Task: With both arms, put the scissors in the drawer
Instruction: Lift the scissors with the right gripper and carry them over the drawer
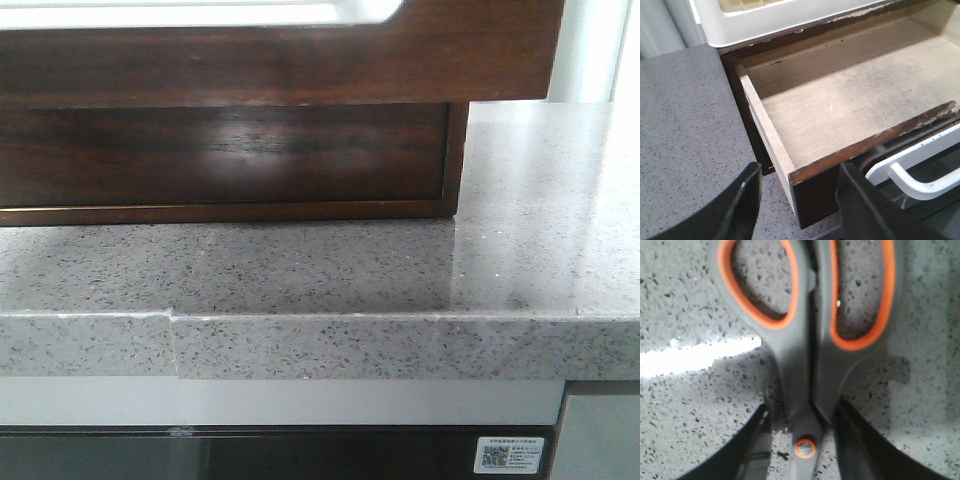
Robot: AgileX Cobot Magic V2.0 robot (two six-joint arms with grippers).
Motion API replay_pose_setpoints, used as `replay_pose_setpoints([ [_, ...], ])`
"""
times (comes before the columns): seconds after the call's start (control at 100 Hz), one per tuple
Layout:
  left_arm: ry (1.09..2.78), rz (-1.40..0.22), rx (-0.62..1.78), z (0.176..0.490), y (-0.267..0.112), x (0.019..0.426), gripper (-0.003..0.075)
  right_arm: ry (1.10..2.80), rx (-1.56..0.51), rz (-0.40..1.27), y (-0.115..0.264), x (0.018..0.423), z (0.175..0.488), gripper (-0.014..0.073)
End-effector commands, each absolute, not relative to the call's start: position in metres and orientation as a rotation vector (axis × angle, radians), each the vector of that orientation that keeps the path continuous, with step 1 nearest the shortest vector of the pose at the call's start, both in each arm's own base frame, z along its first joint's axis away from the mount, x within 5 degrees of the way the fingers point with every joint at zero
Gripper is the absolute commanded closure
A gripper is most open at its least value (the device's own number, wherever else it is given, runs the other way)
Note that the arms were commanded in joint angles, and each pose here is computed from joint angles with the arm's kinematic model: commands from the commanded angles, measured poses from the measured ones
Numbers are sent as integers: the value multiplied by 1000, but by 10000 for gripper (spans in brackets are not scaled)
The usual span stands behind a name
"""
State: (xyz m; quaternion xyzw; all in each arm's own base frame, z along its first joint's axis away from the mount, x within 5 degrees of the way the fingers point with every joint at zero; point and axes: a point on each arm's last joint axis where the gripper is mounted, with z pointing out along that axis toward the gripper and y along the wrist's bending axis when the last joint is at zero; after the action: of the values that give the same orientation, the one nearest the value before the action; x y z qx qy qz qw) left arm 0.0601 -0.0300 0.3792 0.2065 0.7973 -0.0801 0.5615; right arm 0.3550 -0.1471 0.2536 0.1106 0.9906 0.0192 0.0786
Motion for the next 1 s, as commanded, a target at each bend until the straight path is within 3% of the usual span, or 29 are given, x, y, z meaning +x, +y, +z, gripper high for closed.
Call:
replay_pose_setpoints([
  [0.0, 1792, -203, 454, 394, -31, 63, 385, 2898, 297, 14, -146, 351, 281, 442],
  [0.24, 1792, -203, 454, 394, -31, 63, 385, 2913, 292, -2, -147, 350, 281, 466],
  [0.46, 1792, -203, 454, 394, -31, 63, 385, 2913, 291, -2, -147, 350, 281, 576],
  [0.68, 1792, -203, 454, 394, -31, 63, 385, 2901, 287, -8, -146, 350, 285, 576],
  [0.82, 1792, -203, 454, 394, -31, 63, 385, 2833, 249, -37, -137, 347, 312, 576],
  [0.99, 1792, -203, 454, 394, -31, 63, 385, 2658, 140, -101, -114, 335, 375, 576],
])
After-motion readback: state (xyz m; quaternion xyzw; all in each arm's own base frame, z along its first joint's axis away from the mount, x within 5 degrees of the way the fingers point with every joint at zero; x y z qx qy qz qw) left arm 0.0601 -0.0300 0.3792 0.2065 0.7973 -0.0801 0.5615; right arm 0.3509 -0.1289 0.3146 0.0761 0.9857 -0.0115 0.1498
